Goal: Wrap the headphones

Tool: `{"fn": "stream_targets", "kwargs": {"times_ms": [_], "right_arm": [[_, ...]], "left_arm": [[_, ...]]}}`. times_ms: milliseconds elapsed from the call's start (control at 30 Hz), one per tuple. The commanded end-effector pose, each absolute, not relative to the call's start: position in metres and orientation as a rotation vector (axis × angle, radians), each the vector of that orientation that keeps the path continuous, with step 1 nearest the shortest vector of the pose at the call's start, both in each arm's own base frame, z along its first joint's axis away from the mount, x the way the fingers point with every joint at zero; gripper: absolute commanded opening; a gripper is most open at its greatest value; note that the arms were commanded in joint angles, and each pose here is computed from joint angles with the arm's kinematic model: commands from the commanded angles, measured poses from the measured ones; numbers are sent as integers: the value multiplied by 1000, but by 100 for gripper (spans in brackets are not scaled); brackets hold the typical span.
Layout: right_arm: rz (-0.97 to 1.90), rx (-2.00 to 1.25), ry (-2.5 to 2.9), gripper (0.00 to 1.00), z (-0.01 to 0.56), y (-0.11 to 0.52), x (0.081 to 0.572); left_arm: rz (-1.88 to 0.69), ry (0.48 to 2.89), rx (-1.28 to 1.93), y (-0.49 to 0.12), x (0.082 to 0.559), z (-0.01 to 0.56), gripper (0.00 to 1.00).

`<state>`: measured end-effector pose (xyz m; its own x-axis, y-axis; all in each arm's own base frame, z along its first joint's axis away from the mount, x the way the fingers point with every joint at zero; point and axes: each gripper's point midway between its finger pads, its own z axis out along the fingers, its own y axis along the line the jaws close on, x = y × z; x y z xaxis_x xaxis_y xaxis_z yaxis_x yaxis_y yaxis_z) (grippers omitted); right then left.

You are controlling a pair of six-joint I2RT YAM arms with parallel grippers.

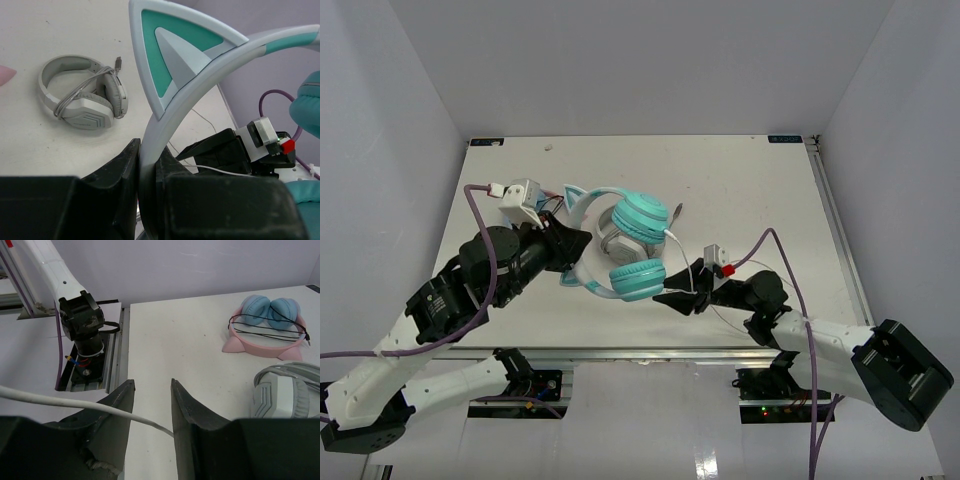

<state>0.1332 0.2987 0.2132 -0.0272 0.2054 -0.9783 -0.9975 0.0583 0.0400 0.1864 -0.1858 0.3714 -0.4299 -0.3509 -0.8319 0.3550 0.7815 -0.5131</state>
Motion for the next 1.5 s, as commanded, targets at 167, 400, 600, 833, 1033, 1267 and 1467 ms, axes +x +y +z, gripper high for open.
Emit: {"fn": "stream_targets", "kwargs": {"times_ms": [167,400,600,833,1033,1267,1467], "right_arm": [[1311,-1007,920,43,249,306,121],[1317,-1025,887,51,249,308,112],[1326,-1044,883,36,246,312,108],[1309,-1031,957,8,232,314,115],[1276,-1013,1014,11,215,309,118],[1261,-1017,1020,14,214,307,118],[1240,-1006,1032,8,212,305,120]], "left_arm": [[-888,1790,-119,-190,191,392,0],[-839,1783,-195,-180,198,389,0],[-814,1780,-236,-173,200,391,0],[-849,1748,-219,-170,194,401,0],[-849,1711,-212,-156,188,413,0],[-847,1708,-221,-151,185,411,0],[-848,1712,-222,-151,185,409,0]]}}
